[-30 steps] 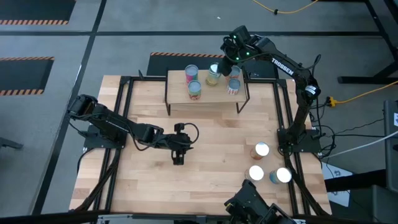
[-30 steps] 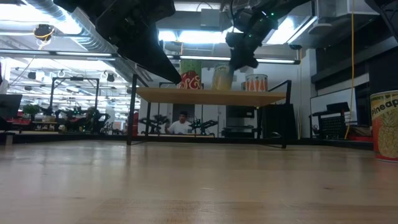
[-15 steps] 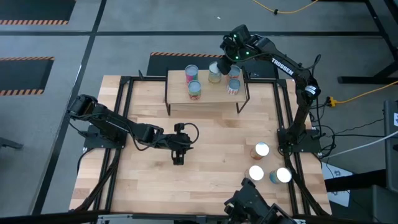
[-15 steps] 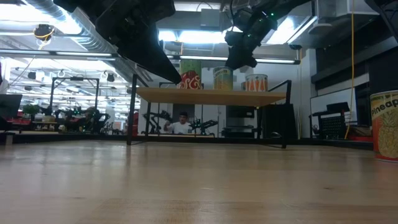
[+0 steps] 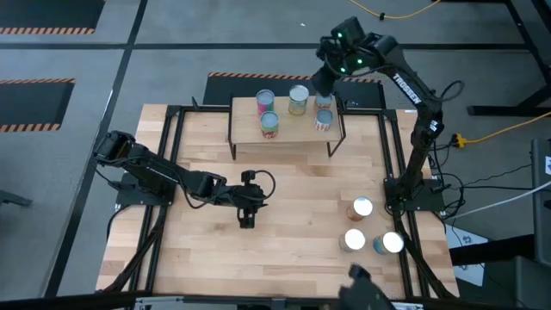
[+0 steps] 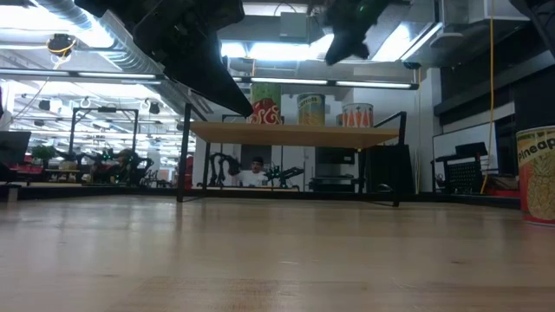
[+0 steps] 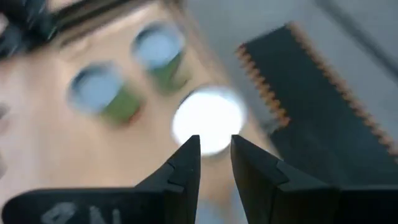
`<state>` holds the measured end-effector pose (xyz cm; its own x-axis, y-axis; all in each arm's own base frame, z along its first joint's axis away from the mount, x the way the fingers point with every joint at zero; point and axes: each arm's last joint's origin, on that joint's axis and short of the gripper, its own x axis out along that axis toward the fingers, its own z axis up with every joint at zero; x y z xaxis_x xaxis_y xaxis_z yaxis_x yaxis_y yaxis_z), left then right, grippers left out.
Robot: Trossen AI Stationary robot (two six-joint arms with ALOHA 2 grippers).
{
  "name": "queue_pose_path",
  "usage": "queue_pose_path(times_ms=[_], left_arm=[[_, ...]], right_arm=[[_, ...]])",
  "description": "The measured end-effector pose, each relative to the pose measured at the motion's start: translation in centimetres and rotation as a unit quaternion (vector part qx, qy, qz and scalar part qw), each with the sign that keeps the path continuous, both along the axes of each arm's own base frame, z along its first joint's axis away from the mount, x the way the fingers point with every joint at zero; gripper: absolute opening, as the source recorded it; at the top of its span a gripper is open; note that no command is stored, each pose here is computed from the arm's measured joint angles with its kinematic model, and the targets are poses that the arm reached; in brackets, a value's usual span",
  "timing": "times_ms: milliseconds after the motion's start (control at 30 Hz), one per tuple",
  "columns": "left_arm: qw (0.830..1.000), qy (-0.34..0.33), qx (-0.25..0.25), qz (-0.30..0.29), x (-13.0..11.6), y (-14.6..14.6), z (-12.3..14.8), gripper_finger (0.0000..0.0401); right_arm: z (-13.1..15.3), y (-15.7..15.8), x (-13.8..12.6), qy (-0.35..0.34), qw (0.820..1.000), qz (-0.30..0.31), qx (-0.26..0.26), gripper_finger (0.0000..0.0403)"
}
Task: Pick and place cans onto a shelf
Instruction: Put the canned pineapples on the shelf
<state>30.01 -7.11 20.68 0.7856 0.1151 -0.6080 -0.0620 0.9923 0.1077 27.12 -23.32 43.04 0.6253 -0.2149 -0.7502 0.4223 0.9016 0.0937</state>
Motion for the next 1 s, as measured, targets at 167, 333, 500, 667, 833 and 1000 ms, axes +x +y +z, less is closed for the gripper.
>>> queue_pose_path(times_ms=[167,333,500,667,833,1000], left_arm=[[1.0,0.0,0.0,0.0,0.0,0.0,0.0,0.0096],[1.0,0.0,0.0,0.0,0.0,0.0,0.0,0.0096],[1.0,0.0,-0.001,0.001,0.0,0.0,0.0,0.0096],[1.0,0.0,-0.001,0.0,0.0,0.0,0.0,0.0096],[1.0,0.0,0.0,0.0,0.0,0.0,0.0,0.0096],[1.0,0.0,-0.001,0.0,0.0,0.0,0.0,0.0096]], right_arm=[[1.1,5.3,-1.0,0.065,0.995,0.063,0.045,0.0094],[1.1,11.1,-1.0,0.093,0.986,0.126,0.06,0.0094],[-0.5,17.0,-2.0,0.125,0.977,0.168,0.041,0.0094],[-3.8,21.2,-4.7,0.164,0.968,0.178,0.064,0.0094],[-7.6,23.4,-7.6,0.182,0.964,0.173,0.088,0.0094],[-11.4,23.9,-9.5,0.203,0.961,0.155,0.105,0.0094]])
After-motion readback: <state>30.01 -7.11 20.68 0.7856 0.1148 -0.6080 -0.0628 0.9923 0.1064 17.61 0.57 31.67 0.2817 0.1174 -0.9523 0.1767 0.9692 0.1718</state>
